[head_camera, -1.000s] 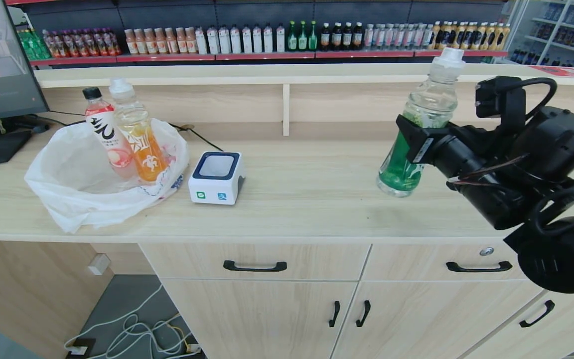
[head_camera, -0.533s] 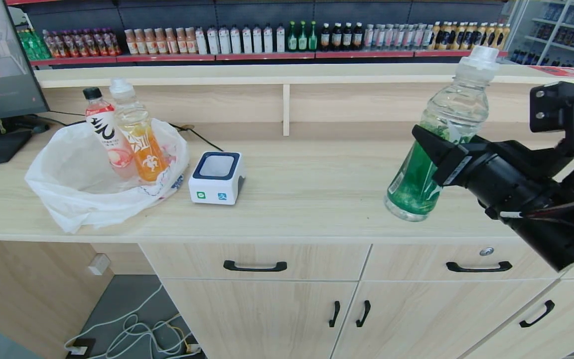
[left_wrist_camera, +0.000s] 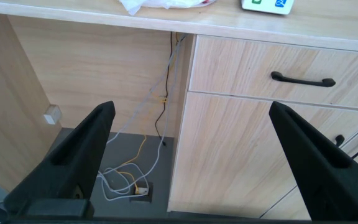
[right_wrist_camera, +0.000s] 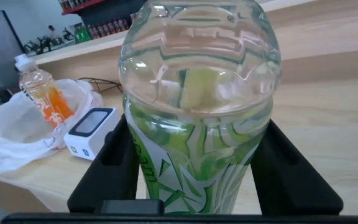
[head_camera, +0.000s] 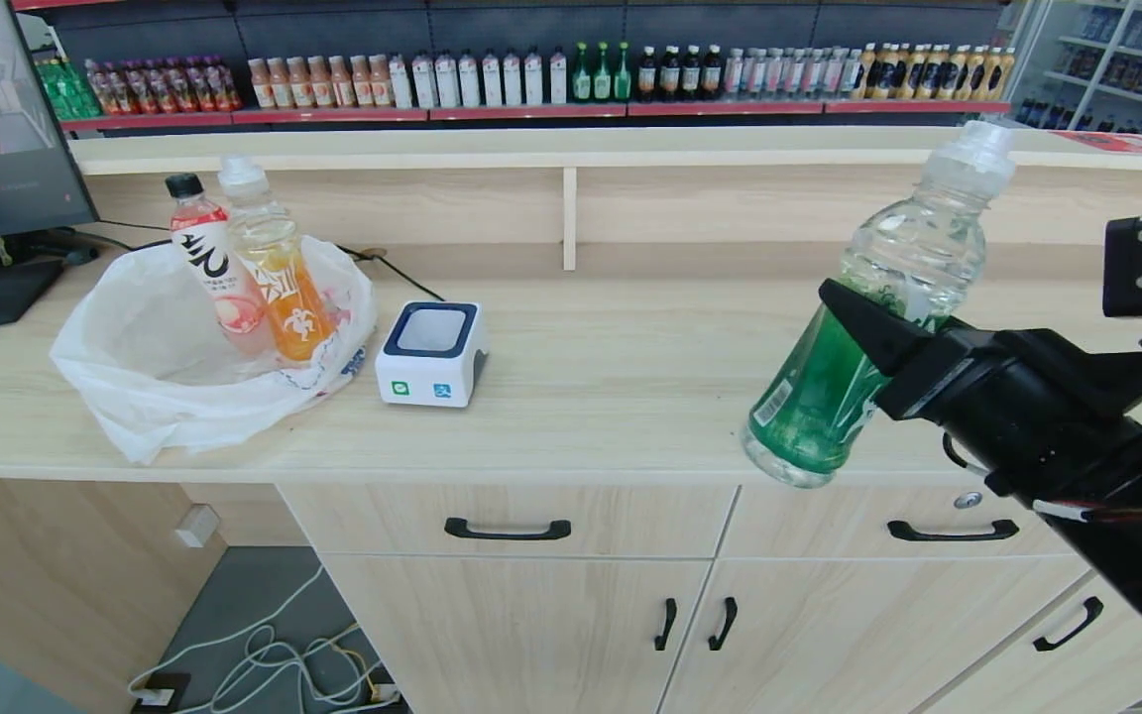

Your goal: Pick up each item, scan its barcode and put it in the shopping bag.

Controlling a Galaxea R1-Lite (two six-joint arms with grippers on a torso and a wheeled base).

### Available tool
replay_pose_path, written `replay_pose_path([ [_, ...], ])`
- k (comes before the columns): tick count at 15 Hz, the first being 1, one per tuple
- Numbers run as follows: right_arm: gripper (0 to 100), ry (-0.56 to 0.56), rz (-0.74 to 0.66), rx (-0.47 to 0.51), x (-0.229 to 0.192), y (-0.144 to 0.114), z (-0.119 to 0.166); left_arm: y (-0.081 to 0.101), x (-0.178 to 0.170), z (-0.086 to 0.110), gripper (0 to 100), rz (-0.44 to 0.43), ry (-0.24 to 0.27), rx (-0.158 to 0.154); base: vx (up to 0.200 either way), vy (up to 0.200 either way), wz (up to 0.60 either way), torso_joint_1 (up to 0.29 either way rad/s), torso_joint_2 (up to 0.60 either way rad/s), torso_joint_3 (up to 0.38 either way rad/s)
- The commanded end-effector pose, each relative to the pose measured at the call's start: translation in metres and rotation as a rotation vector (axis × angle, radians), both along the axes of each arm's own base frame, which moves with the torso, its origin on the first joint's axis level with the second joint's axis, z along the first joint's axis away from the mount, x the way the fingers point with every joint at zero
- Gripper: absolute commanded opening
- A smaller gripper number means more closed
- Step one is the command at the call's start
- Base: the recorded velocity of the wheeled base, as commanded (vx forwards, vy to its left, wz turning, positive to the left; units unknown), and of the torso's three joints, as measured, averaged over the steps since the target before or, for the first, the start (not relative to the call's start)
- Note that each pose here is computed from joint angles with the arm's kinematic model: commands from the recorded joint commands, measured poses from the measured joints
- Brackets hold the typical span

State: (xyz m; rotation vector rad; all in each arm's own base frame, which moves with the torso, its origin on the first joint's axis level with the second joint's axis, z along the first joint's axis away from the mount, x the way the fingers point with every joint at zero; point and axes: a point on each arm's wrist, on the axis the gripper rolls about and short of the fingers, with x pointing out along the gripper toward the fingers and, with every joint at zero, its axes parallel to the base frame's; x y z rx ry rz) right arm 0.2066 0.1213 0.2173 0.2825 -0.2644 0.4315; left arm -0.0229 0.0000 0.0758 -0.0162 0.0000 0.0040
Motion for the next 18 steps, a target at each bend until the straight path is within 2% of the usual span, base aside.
replay_pose_path([
  [1,0,0.0,0.078,-0.016,0.002,0.006,-0.008,0.0,0.0,0.0,100,0.001,0.0,-0.001,0.0,0.0,0.0,0.0,0.0,0.0],
  [7,0,-0.067,0.453,0.067,-0.007,0.018,0.0,0.0,0.0,0.0,100,0.001,0.0,-0.001,0.0,0.0,0.0,0.0,0.0,0.0],
  [8,0,-0.066,0.482,0.086,-0.007,0.019,0.001,0.0,0.0,0.0,100,0.001,0.0,-0.001,0.0,0.0,0.0,0.0,0.0,0.0],
  [12,0,-0.031,0.622,0.261,-0.008,0.021,0.02,0.0,0.0,0.0,100,0.001,0.0,-0.001,0.0,0.0,0.0,0.0,0.0,0.0],
  [18,0,-0.035,0.786,0.284,-0.023,0.014,0.036,0.0,0.0,0.0,100,0.001,0.0,-0.001,0.0,0.0,0.0,0.0,0.0,0.0],
])
